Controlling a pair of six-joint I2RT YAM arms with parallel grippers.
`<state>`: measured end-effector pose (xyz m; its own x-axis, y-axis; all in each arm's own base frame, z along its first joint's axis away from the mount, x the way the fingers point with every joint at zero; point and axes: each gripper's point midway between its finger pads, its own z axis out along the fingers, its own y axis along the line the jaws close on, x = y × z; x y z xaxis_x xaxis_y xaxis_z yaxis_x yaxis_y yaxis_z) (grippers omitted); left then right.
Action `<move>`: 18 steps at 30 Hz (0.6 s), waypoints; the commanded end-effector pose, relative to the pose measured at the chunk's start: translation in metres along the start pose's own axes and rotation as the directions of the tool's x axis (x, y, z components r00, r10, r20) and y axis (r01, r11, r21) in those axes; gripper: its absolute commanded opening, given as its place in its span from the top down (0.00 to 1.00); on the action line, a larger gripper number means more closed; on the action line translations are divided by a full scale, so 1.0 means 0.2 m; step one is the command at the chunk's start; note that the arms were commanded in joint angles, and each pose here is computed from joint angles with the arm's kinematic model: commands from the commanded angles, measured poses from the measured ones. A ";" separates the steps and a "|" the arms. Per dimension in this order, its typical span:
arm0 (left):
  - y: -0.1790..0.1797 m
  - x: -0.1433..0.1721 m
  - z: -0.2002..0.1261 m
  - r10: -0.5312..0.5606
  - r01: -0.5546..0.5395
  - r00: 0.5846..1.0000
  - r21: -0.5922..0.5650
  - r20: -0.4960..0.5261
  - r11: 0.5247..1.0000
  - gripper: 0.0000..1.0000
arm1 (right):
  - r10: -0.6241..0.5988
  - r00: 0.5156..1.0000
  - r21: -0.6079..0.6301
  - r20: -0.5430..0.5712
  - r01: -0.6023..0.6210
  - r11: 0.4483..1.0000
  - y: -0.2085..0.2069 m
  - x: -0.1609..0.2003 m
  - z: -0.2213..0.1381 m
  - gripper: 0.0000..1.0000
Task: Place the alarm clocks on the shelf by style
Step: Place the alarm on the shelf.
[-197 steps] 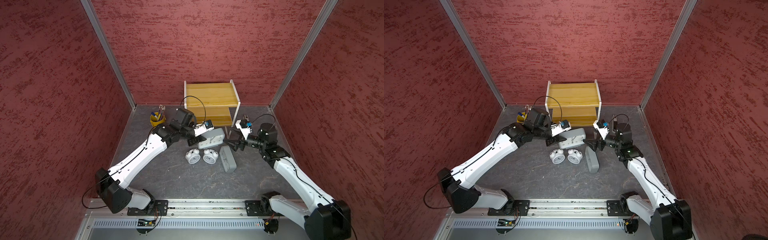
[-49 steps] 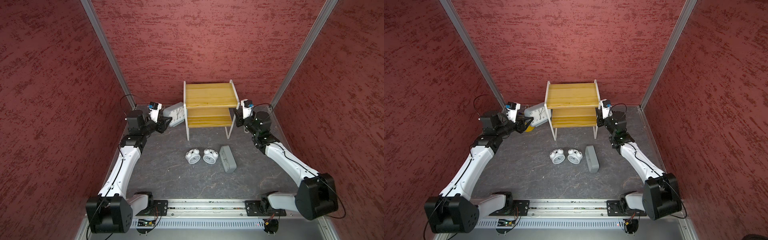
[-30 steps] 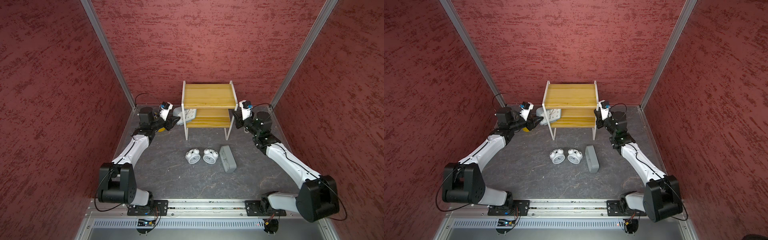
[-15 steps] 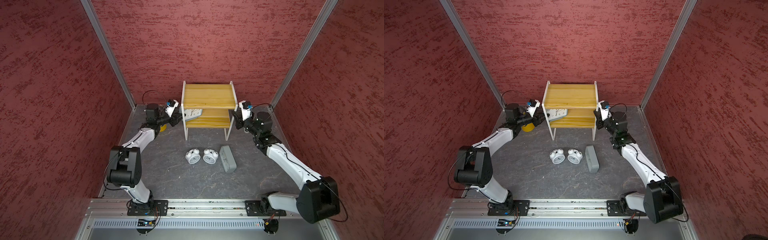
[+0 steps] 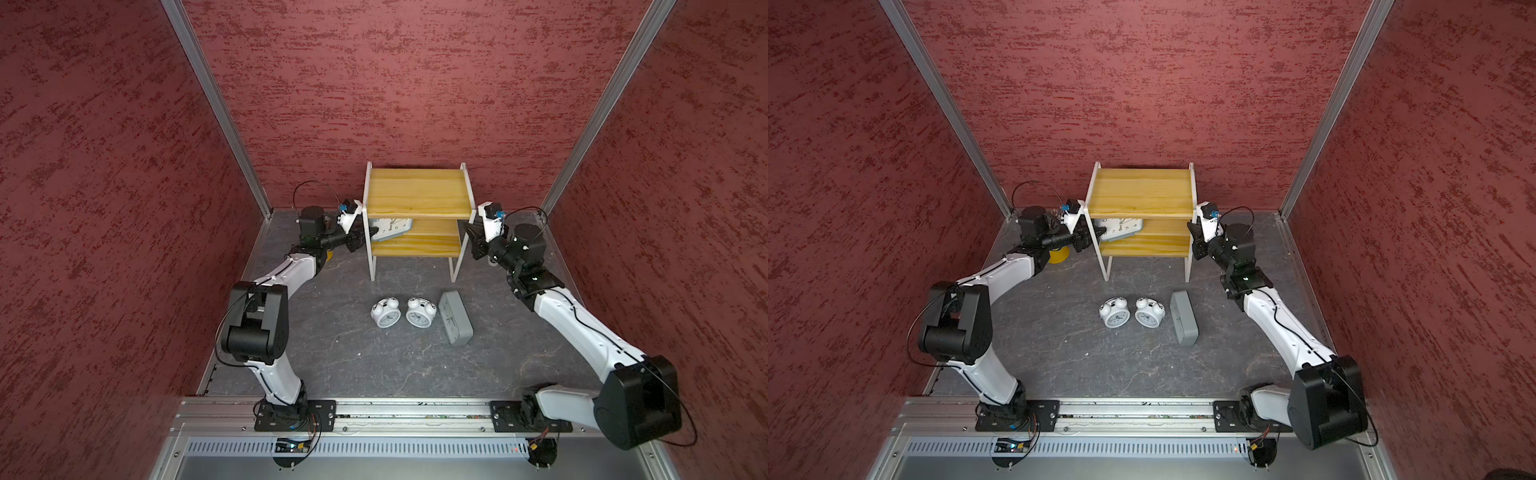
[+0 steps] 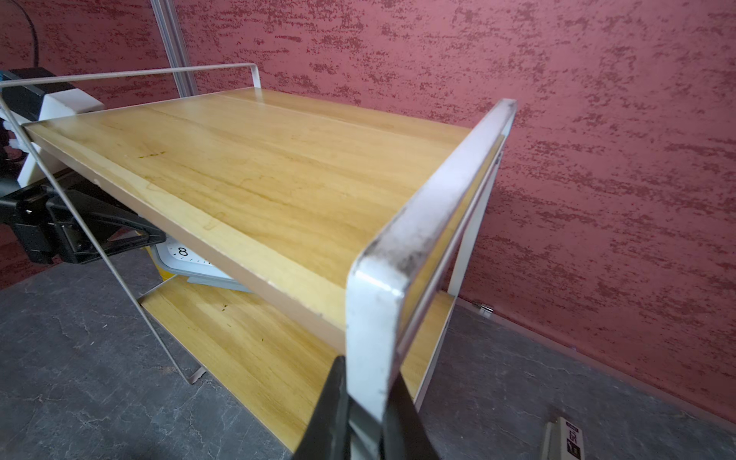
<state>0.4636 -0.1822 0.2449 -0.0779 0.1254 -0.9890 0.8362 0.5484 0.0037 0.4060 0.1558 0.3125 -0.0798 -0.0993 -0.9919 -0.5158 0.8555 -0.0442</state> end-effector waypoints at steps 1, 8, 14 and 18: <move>0.02 0.02 0.01 0.014 -0.014 1.000 -0.025 0.001 1.000 0.40 | -0.027 0.999 -0.038 -0.024 0.026 0.999 0.05 0.01 -0.02 0.86; 0.09 0.03 -0.05 -0.010 0.009 1.000 -0.114 -0.008 0.993 0.21 | -0.027 0.999 -0.034 -0.027 0.027 0.999 0.04 0.02 -0.02 0.84; 0.09 0.03 -0.11 0.011 -0.011 1.000 -0.175 -0.001 0.985 0.17 | -0.025 0.999 -0.034 -0.030 0.024 0.999 0.05 0.03 -0.03 0.84; 0.12 0.02 -0.15 0.027 -0.026 1.000 -0.248 0.002 0.969 0.19 | -0.024 0.999 -0.036 -0.030 0.023 0.999 0.05 0.03 -0.03 0.84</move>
<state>0.4645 -0.1538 0.2228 -0.1239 0.1418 -0.9821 0.7275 0.6860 0.0072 0.4052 0.1558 0.3122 -0.0773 -0.1089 -0.9910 -0.5175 0.8540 -0.0535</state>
